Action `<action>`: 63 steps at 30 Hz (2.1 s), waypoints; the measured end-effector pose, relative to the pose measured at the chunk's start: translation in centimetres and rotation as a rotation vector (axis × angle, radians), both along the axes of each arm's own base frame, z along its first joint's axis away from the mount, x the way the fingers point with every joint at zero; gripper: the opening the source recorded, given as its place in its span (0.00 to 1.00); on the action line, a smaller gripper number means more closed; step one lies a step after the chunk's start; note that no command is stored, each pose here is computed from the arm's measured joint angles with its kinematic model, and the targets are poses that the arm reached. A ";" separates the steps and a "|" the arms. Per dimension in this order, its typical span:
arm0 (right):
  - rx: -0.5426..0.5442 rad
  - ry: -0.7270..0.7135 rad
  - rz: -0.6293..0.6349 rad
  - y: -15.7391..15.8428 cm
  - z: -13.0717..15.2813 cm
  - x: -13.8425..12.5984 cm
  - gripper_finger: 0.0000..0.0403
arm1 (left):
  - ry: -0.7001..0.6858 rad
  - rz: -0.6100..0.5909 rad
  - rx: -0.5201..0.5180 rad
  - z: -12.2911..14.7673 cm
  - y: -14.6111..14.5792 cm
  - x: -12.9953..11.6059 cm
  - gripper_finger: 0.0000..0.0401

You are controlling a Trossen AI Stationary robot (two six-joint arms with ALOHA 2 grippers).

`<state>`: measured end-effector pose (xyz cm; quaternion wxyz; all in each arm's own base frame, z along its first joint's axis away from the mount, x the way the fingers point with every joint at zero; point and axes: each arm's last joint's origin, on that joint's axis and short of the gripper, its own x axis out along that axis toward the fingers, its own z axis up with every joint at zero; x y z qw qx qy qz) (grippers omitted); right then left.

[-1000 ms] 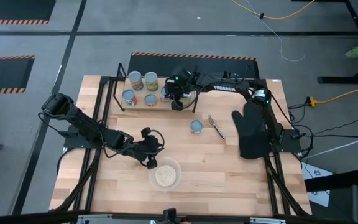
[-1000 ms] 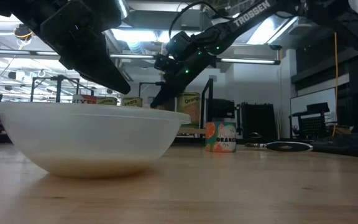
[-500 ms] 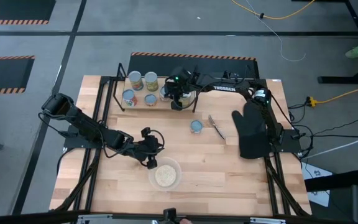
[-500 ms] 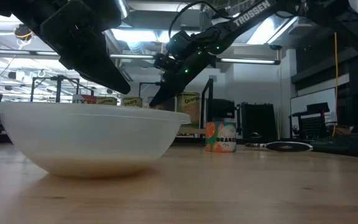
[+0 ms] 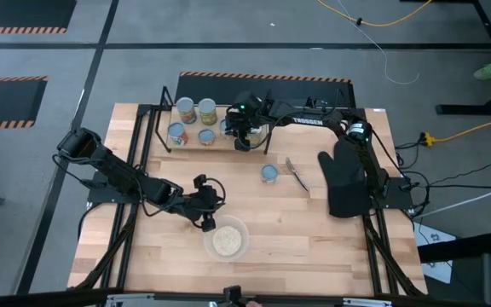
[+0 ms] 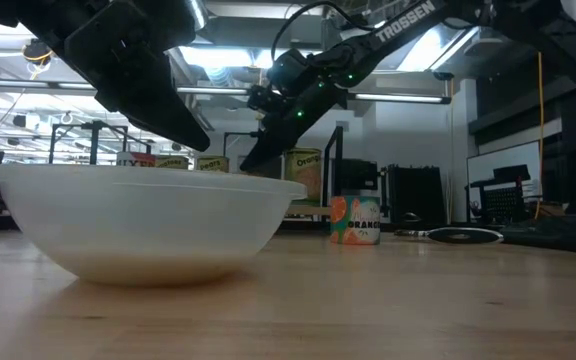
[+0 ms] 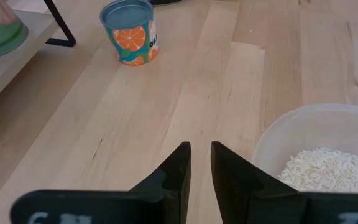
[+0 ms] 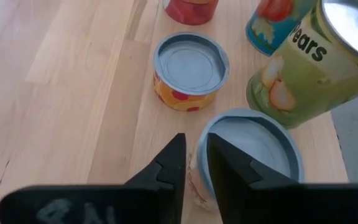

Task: Pick and place cans onto a shelf
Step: Put the canned diced tomatoes on the shelf

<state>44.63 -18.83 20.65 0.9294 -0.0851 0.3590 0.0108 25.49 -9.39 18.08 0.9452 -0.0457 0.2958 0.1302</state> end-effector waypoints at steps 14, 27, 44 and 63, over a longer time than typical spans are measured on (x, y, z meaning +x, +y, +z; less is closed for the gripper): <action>-0.012 -0.029 0.043 3.4 8.0 -3.1 0.18 | 0.002 -0.005 -0.004 0.0 0.0 0.0 0.14; 0.071 0.115 0.164 12.4 16.3 -11.2 0.18 | -0.014 0.002 -0.004 0.1 0.2 0.2 0.14; 0.329 -0.067 0.086 18.4 6.3 -22.4 0.18 | -0.219 -0.086 0.100 7.4 6.5 5.5 0.14; 0.426 -0.139 0.016 18.5 -2.6 -24.6 0.18 | 0.018 0.195 0.141 11.2 20.4 4.7 0.14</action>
